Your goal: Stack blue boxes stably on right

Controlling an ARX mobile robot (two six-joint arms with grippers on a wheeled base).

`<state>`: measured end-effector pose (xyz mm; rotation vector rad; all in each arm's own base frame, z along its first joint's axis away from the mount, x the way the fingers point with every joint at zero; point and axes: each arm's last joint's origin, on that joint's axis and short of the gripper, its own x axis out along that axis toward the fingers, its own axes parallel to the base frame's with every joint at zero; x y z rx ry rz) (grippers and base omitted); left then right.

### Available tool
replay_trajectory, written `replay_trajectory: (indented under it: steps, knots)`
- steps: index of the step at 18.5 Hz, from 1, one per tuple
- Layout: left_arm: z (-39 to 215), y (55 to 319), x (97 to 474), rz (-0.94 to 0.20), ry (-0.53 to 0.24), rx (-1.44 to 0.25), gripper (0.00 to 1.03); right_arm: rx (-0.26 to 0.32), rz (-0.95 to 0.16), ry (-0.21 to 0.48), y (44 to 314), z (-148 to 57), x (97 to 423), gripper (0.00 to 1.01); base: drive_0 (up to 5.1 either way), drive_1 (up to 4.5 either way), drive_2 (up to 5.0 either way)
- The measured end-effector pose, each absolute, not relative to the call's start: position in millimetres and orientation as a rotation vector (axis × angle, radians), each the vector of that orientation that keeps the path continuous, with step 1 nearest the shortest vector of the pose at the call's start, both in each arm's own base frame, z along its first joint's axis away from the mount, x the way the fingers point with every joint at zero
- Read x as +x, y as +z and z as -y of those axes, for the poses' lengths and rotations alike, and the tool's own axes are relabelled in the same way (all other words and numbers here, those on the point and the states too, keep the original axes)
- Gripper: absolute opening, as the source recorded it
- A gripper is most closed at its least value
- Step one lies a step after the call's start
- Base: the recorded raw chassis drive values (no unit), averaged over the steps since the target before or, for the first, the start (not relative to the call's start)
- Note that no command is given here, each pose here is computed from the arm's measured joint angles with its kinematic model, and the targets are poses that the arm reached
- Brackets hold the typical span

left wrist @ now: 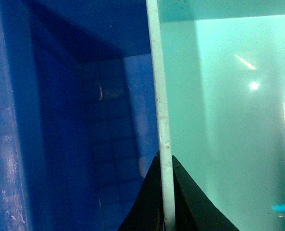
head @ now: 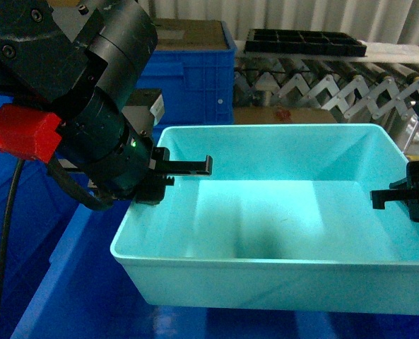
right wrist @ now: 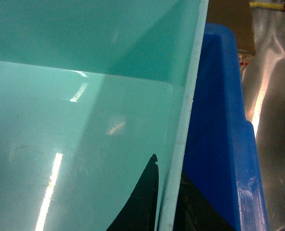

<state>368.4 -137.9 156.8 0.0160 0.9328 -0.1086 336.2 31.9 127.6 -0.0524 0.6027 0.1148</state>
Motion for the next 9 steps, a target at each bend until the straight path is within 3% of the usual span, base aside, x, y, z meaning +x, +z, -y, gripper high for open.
replay_trajectory:
  steps: [9]
  knots:
    - [137.4,157.5,368.2,-0.935,-0.077,0.035,0.02,-0.077,-0.577,0.106,130.4,-37.7,338.2,0.07,0.0,0.00,0.0]
